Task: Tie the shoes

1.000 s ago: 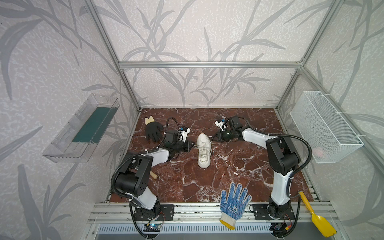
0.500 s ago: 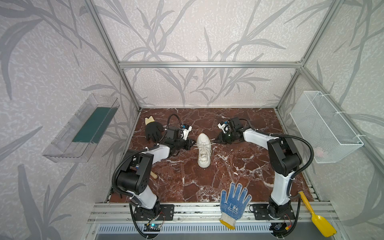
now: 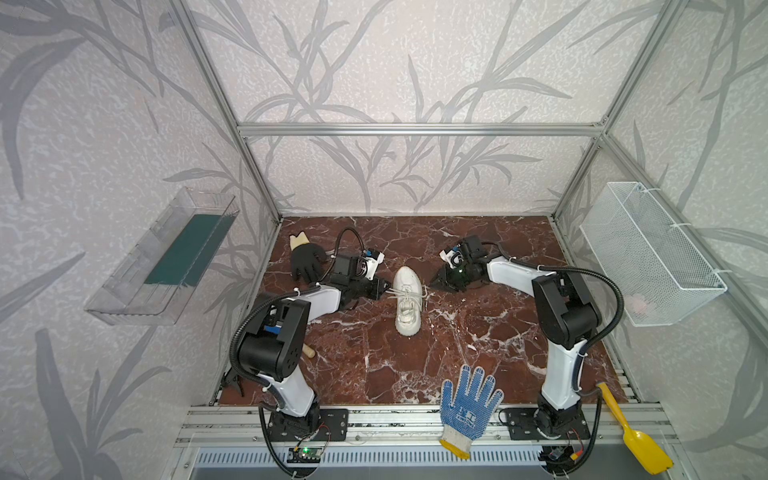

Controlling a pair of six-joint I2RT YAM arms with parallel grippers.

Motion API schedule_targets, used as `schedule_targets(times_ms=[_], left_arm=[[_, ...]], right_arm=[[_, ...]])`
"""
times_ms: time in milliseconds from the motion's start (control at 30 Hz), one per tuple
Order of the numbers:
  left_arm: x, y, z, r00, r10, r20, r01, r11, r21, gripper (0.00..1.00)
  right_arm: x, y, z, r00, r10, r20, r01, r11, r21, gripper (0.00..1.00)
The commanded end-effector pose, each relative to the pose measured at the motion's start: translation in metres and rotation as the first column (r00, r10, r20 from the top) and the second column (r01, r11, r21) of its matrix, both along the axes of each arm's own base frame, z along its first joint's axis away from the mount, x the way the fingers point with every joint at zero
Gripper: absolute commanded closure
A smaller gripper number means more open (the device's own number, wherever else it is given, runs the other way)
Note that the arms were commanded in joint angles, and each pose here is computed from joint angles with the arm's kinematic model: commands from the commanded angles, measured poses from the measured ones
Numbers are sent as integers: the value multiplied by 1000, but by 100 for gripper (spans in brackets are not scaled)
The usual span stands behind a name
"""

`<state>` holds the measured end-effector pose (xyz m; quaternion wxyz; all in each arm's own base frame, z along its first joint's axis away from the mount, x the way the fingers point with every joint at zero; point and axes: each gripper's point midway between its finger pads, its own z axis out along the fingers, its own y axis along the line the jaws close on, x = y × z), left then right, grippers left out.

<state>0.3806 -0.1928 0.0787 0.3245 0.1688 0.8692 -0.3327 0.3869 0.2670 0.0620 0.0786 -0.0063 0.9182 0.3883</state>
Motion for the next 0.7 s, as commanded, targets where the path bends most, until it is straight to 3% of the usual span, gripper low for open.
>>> schedule_targets(times_ms=[0,100,233,400,500,667], left_arm=[[6,-1,12,999,-20,41,20,1000,1,100],[6,-1,11,999,-20,38,20,1000,-3,100],[8,-2,11,999,-19,34,20,1000,-12,100],[10,-4,15,999,-28,38,29,999,-22,100],[11,-3,15,999,-31,32,32,999,-21,100],[11,-3,14,999,-32,23,32,999,-28,100]], right_arm=[[3,-5,6,1000,-16,-7,16,1000,-4,67],[7,-15,7,1000,-19,9,20,1000,-21,65],[4,-9,26,977,130,168,-130,991,-11,65],[-24,8,36,839,384,385,-386,919,-74,63],[-35,14,32,763,462,453,-455,881,-131,60],[-44,21,25,685,545,483,-514,832,-210,56]])
